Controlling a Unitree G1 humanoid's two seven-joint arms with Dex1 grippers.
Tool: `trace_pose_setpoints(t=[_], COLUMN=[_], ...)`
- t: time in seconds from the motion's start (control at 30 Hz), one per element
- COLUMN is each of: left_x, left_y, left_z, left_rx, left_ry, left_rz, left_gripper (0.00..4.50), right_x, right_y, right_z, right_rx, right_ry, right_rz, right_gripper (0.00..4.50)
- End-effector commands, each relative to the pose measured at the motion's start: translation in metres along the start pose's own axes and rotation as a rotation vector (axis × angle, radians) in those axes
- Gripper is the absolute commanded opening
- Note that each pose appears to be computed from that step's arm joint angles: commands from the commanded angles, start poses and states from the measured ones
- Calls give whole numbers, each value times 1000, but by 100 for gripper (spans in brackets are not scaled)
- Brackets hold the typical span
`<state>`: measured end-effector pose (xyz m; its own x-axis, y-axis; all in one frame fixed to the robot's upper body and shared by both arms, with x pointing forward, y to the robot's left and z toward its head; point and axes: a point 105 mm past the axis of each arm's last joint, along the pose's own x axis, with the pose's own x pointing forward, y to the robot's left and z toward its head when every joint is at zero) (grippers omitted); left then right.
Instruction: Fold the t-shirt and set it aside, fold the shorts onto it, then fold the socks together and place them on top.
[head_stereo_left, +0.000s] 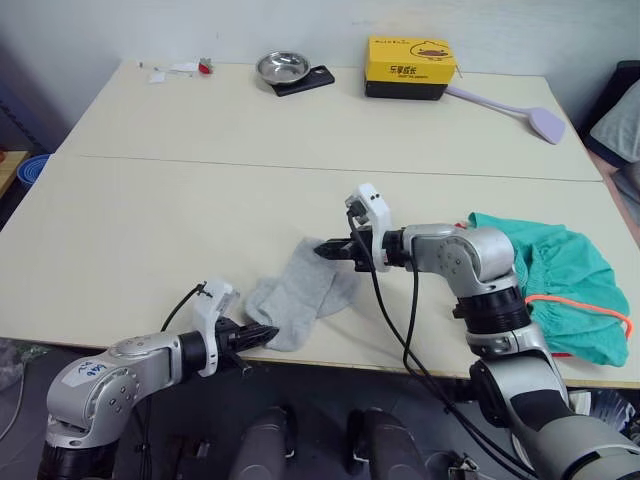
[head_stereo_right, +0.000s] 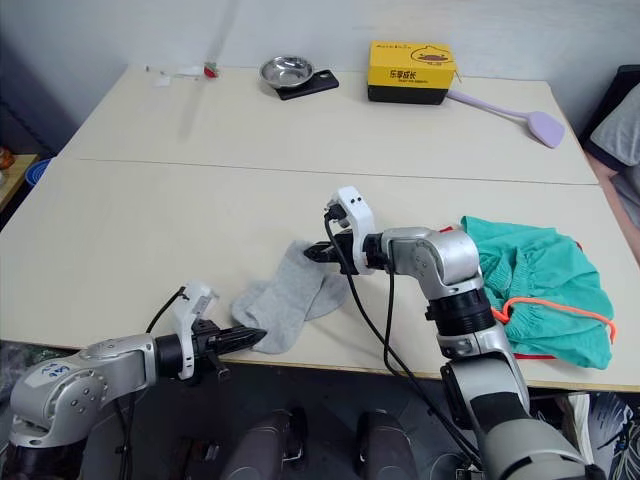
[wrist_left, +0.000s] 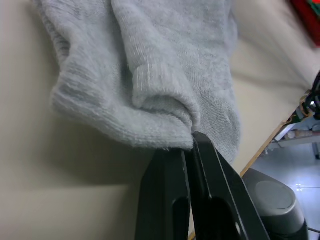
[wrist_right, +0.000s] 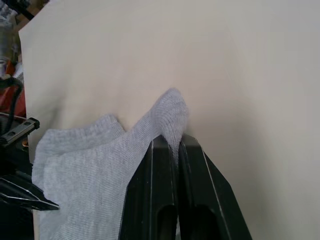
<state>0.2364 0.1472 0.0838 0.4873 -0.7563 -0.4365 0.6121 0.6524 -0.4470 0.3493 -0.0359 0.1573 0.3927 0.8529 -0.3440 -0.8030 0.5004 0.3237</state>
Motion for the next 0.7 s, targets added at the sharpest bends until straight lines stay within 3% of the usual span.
trace_pose_setpoints(t=[0.03,0.3,0.57,0.7], left_x=[-10,-18,-13,-19], left_y=[6,24,35,39], left_z=[-7,9,24,22], left_rx=[-59,-90,-63,-30], left_ry=[20,-56,-59,-21], left_rz=[-23,-8,-5,23], left_gripper=[2,2,2,100], right_x=[-12,-16,-20,-18], right_y=[7,-1,-3,-1], right_z=[14,10,4,2], right_rx=[-23,-6,-9,-12], right_ry=[-72,-99,-104,-103], right_rz=[13,-36,-50,-48], right_gripper=[0,0,0,0])
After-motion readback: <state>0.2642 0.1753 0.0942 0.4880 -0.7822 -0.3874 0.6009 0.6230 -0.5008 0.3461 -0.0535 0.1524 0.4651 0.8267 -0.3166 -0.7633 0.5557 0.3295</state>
